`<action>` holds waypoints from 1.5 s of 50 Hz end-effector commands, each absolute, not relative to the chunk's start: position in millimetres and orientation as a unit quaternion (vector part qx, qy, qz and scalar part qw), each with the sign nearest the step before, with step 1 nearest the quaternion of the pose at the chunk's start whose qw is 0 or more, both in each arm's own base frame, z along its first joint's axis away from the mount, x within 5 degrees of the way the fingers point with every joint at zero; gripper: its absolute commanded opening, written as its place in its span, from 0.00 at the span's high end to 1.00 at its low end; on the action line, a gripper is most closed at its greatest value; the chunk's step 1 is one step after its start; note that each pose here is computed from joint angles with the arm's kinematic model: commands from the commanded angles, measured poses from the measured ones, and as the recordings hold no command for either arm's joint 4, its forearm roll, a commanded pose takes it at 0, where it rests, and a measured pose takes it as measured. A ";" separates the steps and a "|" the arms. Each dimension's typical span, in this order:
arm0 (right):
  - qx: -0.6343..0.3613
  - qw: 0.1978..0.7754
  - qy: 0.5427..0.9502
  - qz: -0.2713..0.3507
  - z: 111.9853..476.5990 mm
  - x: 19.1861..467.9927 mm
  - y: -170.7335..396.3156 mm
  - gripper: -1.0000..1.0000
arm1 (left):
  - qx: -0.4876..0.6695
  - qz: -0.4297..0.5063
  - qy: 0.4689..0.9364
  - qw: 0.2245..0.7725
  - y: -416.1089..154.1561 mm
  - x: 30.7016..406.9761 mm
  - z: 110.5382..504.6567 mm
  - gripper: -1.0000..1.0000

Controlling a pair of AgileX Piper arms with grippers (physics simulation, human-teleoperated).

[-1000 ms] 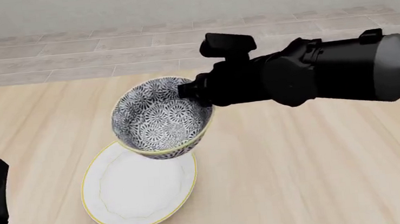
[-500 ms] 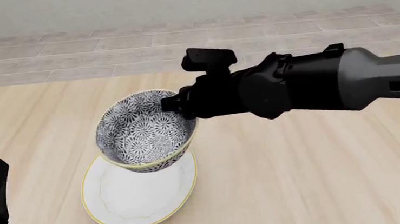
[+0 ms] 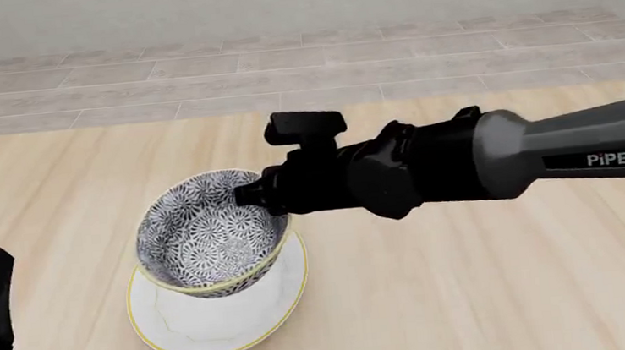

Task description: Put the bowl on the plate.

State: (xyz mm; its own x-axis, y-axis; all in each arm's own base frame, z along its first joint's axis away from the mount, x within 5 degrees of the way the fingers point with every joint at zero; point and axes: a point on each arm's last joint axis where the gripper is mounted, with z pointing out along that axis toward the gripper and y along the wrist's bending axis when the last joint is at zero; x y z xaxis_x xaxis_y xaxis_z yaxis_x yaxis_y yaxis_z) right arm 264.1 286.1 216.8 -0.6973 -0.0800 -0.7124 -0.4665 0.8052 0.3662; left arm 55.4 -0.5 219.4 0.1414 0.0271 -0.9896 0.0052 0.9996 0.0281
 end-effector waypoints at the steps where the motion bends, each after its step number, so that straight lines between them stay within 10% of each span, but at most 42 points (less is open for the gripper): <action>1: -0.142 0.348 0.883 0.281 204.8 264.5 294.0 1.00 | 0.013 0.008 0.655 0.756 -0.5 55.3 219.6 0.00; 75: -0.136 0.339 0.888 0.279 180.9 274.5 307.7 1.00 | 0.015 0.007 0.655 0.756 -0.8 55.3 219.6 0.00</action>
